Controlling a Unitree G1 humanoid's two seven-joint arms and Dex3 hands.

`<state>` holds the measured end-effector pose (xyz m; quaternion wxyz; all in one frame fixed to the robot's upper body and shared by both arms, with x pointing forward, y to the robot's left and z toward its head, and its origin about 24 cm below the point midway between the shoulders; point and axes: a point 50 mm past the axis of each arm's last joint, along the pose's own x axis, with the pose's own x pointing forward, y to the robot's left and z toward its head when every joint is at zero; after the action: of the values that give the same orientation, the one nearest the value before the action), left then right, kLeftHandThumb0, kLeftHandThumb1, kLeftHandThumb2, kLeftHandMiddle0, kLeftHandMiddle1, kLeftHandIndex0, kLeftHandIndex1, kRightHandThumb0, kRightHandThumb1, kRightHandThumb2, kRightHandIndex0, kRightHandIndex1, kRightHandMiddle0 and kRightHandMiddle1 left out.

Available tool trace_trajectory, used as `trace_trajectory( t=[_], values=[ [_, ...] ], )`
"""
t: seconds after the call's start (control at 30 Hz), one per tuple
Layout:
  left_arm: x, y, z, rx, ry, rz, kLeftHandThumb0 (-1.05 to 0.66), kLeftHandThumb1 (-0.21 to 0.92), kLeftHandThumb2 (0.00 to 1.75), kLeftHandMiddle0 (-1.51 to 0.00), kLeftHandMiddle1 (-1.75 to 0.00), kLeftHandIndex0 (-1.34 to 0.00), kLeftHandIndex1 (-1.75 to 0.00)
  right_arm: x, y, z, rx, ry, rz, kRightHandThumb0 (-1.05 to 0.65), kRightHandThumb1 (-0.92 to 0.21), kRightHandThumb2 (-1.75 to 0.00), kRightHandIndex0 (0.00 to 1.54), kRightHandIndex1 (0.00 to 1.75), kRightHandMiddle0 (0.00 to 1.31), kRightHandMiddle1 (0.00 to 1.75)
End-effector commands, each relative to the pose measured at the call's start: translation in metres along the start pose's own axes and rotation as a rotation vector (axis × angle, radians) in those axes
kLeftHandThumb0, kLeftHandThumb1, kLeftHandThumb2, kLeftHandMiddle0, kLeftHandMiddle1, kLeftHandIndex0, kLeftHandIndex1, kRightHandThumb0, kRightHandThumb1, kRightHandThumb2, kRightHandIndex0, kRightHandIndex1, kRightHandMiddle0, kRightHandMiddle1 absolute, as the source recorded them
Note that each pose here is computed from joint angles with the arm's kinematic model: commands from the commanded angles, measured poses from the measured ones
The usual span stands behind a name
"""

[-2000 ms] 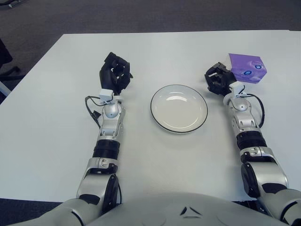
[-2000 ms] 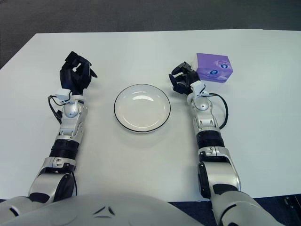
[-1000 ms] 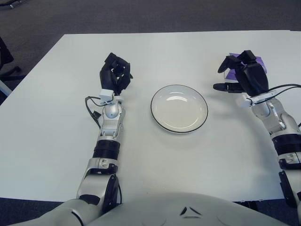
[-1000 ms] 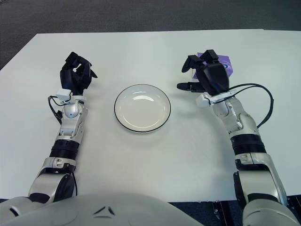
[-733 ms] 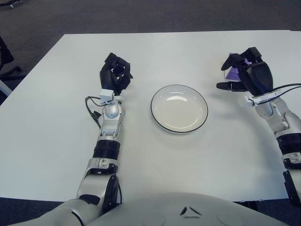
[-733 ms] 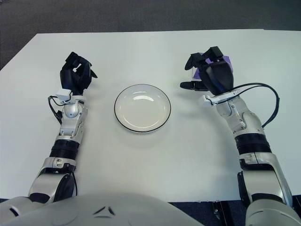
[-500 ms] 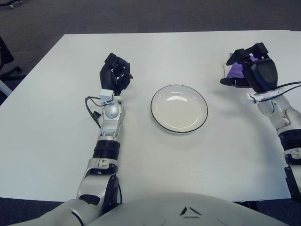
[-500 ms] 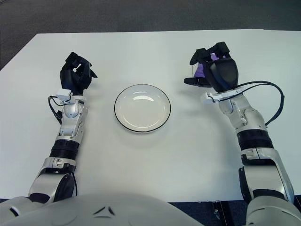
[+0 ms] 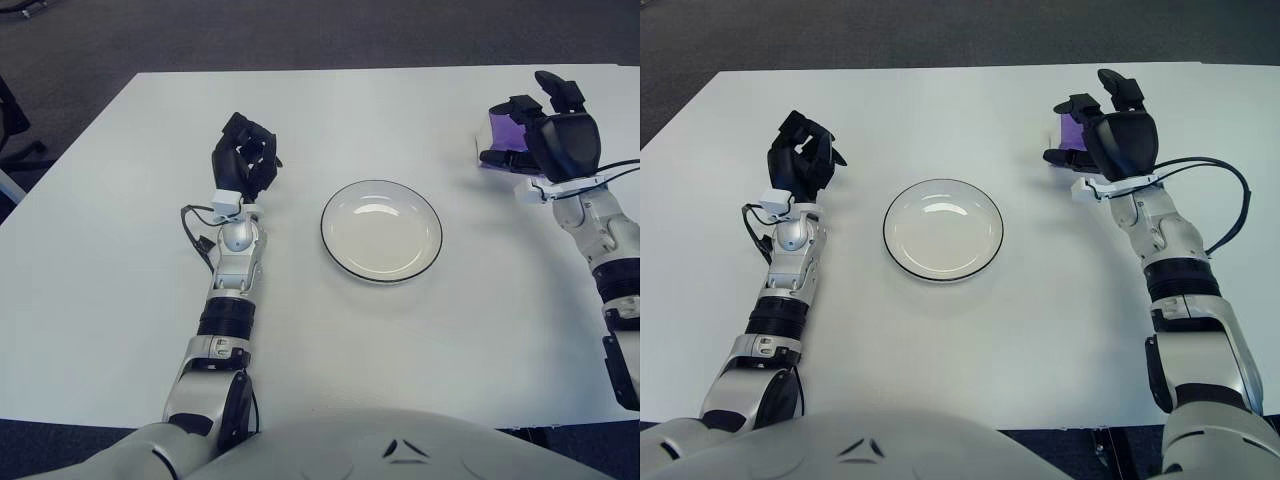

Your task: Put the tissue paper into the plate.

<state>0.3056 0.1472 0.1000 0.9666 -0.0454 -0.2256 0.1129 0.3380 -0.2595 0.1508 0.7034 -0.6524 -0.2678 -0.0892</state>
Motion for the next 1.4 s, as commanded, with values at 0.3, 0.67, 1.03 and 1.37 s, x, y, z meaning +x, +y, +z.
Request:
trace_trajectory(
  t=[0.3,0.67,1.03,1.37],
  values=[
    [-0.091,0.038,-0.066,0.097,0.395,0.126,-0.27,0.92,0.35,-0.91,-1.75,-0.74,-1.75,0.017,0.007,-0.020,-0.049,0.131,0.228,-0.76,-0.92,-0.81,0.53,0.00,0.48,0.14],
    [-0.090,0.038,-0.065,0.096,0.393,0.131,-0.27,0.92,0.34,-0.91,-1.75,-0.74,-1.75,0.014,0.025,-0.032,-0.085,0.180,0.452,-0.84,-0.92,-0.85,0.41,0.00,0.42,0.07],
    [-0.090,0.038,-0.064,0.095,0.389,0.135,-0.27,0.92,0.34,-0.91,-1.75,-0.74,-1.75,0.008,0.033,-0.038,0.213,0.285,0.697,-0.88,-0.92,-0.83,0.30,0.00,0.32,0.01],
    [-0.090,0.039,-0.064,0.094,0.386,0.135,-0.27,0.92,0.34,-0.91,-1.75,-0.74,-1.75,-0.004,0.031,-0.042,0.303,0.238,0.762,-0.79,-0.92,-0.64,0.50,0.04,0.38,0.03]
  ],
)
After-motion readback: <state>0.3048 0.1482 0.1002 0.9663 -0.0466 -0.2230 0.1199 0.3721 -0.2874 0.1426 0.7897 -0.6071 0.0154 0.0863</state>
